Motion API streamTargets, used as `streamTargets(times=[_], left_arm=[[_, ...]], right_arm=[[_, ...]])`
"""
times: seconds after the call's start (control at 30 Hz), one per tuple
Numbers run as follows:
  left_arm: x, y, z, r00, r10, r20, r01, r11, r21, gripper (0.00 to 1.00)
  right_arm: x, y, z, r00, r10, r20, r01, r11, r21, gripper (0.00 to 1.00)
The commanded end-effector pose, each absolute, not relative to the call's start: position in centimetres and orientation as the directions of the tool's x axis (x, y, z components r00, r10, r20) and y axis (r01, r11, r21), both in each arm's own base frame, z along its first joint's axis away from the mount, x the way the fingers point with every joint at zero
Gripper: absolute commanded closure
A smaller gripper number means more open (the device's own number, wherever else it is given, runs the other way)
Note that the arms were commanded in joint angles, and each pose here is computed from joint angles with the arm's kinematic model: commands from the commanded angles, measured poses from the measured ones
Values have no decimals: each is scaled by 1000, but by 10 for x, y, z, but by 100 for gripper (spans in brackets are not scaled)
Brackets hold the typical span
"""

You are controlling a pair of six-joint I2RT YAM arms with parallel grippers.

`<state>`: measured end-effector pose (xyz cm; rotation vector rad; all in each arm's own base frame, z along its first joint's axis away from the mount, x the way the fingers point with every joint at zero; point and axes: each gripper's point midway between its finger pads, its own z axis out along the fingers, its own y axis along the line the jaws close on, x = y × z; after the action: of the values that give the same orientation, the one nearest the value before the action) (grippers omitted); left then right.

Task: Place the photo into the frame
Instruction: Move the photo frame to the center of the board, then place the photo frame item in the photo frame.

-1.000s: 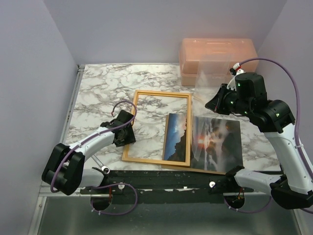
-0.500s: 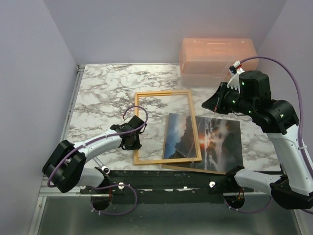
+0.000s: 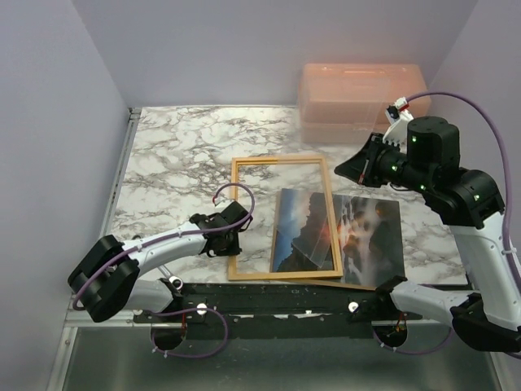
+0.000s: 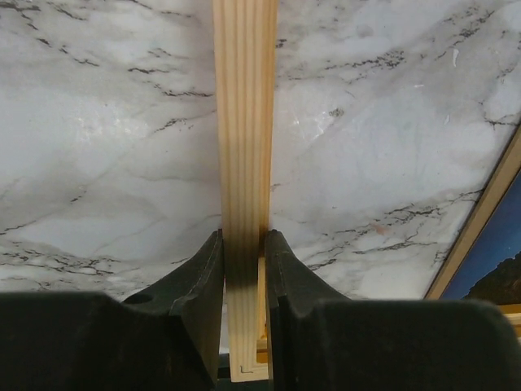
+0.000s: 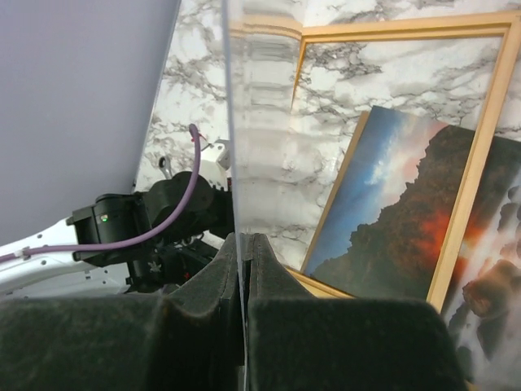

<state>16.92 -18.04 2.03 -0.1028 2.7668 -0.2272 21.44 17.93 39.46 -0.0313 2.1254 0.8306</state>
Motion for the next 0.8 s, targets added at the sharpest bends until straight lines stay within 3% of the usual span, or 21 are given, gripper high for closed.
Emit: streamTargets(times=[0.0, 0.23, 0.3, 0.37, 0.5, 0.63, 0.77], left_arm=[[151, -177, 16, -944, -80, -321, -24, 984, -174, 100], [149, -178, 15, -944, -81, -321, -24, 984, -178, 100], [148, -177, 13, -945, -80, -316, -25, 985, -173, 87], [147, -178, 14, -946, -71, -317, -12, 983, -182, 64], [150, -183, 25, -938, -59, -341, 18, 976, -216, 39], [156, -188, 39, -928, -72, -366, 35, 960, -277, 30], [162, -188, 46, -924, -122, -363, 19, 932, -362, 30]], right_arm=[[218, 183, 387, -652, 252, -715, -308, 774, 554, 100], [223, 182, 367, -669, 228, -707, -286, 799, 529, 100], [224, 182, 361, -676, 219, -703, -282, 805, 522, 100], [225, 184, 354, -688, 210, -695, -281, 806, 521, 100], [223, 197, 340, -730, 166, -663, -315, 779, 543, 100], [223, 210, 329, -760, 119, -638, -354, 748, 561, 100], [228, 221, 324, -774, 86, -628, -381, 728, 569, 100]])
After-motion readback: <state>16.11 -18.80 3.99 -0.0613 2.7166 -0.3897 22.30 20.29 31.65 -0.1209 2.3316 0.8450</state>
